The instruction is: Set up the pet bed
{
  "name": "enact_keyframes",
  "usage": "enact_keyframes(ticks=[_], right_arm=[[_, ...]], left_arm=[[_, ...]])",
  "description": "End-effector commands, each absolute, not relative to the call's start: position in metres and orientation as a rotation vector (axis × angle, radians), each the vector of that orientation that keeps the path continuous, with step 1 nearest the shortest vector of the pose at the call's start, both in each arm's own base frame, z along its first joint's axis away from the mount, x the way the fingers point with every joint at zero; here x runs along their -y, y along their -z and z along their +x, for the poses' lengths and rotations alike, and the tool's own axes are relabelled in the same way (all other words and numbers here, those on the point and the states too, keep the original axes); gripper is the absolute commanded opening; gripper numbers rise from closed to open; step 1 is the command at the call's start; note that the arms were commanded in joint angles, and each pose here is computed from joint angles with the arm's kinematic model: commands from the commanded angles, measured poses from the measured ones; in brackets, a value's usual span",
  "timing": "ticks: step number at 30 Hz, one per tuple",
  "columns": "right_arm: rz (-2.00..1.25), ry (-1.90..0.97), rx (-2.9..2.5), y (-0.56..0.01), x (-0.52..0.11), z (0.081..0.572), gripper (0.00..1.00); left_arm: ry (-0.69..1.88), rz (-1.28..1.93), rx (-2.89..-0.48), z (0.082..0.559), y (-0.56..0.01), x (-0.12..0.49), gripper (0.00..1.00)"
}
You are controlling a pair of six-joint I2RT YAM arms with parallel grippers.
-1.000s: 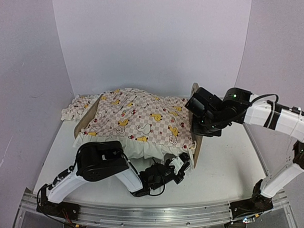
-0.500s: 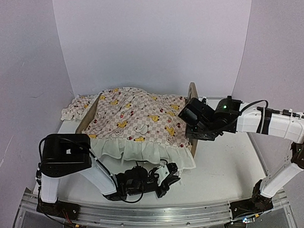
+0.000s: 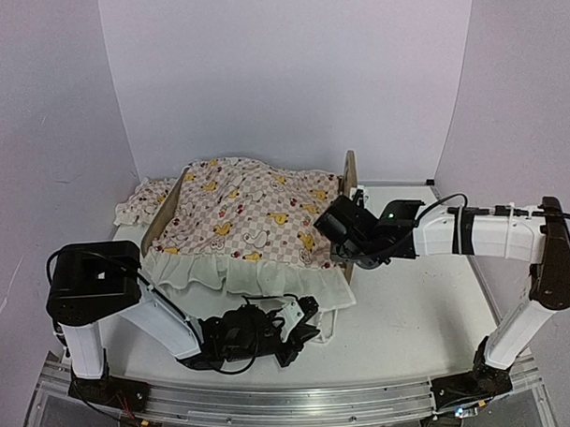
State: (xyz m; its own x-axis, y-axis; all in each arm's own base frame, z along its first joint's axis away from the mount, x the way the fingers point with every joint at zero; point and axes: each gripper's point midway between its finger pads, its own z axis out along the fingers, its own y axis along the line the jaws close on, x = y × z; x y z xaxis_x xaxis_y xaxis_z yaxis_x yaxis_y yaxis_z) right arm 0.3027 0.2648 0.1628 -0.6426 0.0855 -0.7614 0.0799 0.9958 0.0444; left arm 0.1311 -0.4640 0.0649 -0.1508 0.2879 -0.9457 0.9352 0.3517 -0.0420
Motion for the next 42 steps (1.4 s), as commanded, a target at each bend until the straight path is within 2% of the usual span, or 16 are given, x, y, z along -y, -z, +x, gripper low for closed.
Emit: enact_keyframes(ticks=[1, 3, 7, 11, 14, 16, 19, 22, 26, 29, 32, 34, 39, 42], right_arm=[[0.082, -0.076, -2.131, -0.23, -0.275, 0.319, 0.34], [-0.064, -0.027, -2.211, -0.227, -0.266, 0.304, 0.54], [-0.353, -0.122, -2.336, -0.225, -0.258, 0.258, 0.84], [-0.553, -0.532, -2.422, -0.206, -0.287, 0.204, 0.98], [-0.533, -0.897, -2.342, -0.194, -0.317, 0.184, 0.98], [-0.508, -0.993, -2.312, -0.178, -0.324, 0.181, 0.98], [-0.454, -1.064, -2.221, -0.166, -0.332, 0.189, 0.98], [-0.356, -1.032, -2.202, -0.144, -0.328, 0.201, 0.93], [-0.211, -1.071, -2.147, -0.127, -0.315, 0.207, 0.93], [-0.153, -1.1, -2.13, -0.12, -0.309, 0.207, 0.87], [-0.059, -1.088, -2.136, -0.109, -0.297, 0.212, 0.96], [-0.035, -1.101, -2.12, -0.107, -0.295, 0.213, 0.98], [-0.023, -1.139, -2.095, -0.109, -0.301, 0.218, 0.88], [-0.034, -1.154, -2.068, -0.114, -0.306, 0.222, 0.77]], left_arm=[[0.861, 1.045, -1.698, 0.14, -0.075, 0.459, 0.0], [0.855, 1.023, -1.72, 0.146, -0.074, 0.456, 0.0], [0.877, 0.998, -1.744, 0.155, -0.077, 0.448, 0.0], [0.912, 1.003, -1.739, 0.154, -0.082, 0.448, 0.0], [0.956, 1.022, -1.73, 0.148, -0.086, 0.452, 0.0], [0.984, 1.021, -1.724, 0.145, -0.091, 0.453, 0.0], [1.029, 1.027, -1.704, 0.14, -0.102, 0.454, 0.0], [1.051, 1.037, -1.696, 0.136, -0.108, 0.455, 0.0], [1.074, 1.049, -1.696, 0.133, -0.109, 0.456, 0.0], [1.089, 1.052, -1.695, 0.132, -0.112, 0.459, 0.0], [1.111, 1.058, -1.691, 0.129, -0.115, 0.46, 0.0], [1.121, 1.061, -1.686, 0.128, -0.118, 0.461, 0.0], [1.127, 1.064, -1.681, 0.126, -0.123, 0.459, 0.0], [1.129, 1.064, -1.681, 0.125, -0.125, 0.46, 0.0]])
